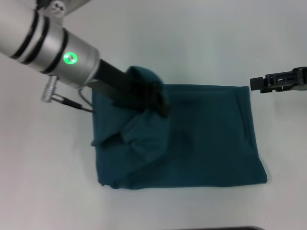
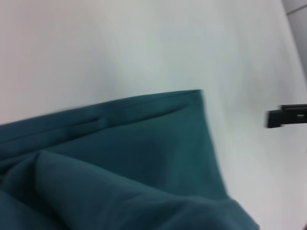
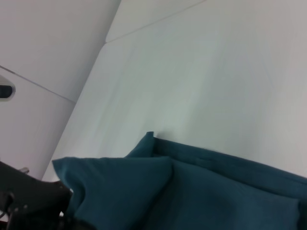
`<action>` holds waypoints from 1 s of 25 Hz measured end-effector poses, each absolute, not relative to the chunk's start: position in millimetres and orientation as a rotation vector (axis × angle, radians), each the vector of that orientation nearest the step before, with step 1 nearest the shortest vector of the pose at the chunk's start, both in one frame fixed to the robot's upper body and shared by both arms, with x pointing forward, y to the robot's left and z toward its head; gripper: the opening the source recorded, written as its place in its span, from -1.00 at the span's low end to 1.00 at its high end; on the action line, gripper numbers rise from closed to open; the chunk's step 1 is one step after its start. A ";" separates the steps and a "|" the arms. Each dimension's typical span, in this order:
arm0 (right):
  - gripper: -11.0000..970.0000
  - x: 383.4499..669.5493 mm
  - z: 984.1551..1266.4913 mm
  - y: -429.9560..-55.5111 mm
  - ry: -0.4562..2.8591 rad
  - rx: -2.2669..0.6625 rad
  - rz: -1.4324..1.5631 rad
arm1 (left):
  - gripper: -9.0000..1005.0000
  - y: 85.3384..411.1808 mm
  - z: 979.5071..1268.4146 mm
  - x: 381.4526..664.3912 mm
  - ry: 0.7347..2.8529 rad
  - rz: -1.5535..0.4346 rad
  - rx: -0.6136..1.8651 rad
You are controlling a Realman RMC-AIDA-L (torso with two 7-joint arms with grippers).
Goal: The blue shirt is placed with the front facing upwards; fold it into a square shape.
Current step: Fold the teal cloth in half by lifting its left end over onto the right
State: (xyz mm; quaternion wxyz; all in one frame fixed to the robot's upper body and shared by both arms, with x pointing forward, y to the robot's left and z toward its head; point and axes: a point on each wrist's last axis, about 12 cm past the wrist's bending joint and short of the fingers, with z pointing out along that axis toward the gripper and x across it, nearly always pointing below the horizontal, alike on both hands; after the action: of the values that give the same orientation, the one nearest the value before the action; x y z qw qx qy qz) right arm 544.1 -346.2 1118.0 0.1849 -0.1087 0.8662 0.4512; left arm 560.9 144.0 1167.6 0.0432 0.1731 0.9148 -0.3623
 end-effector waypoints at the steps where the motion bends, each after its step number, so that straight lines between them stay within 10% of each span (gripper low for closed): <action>1: 0.74 544.4 1117.8 -345.7 2.441 -0.307 1.271 | -0.80 138.3 1168.0 560.3 2.785 -1.130 0.548; 25: 0.70 553.9 1118.2 -329.2 2.443 -0.345 1.273 | -0.80 65.6 1144.4 564.7 2.764 -1.139 0.676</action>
State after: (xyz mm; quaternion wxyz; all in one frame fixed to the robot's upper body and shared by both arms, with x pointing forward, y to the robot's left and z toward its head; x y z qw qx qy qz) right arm 553.9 -329.2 1118.2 0.1816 -0.1222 0.8653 0.4510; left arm 564.7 65.6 1144.4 0.0383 0.2205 0.9012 -0.3713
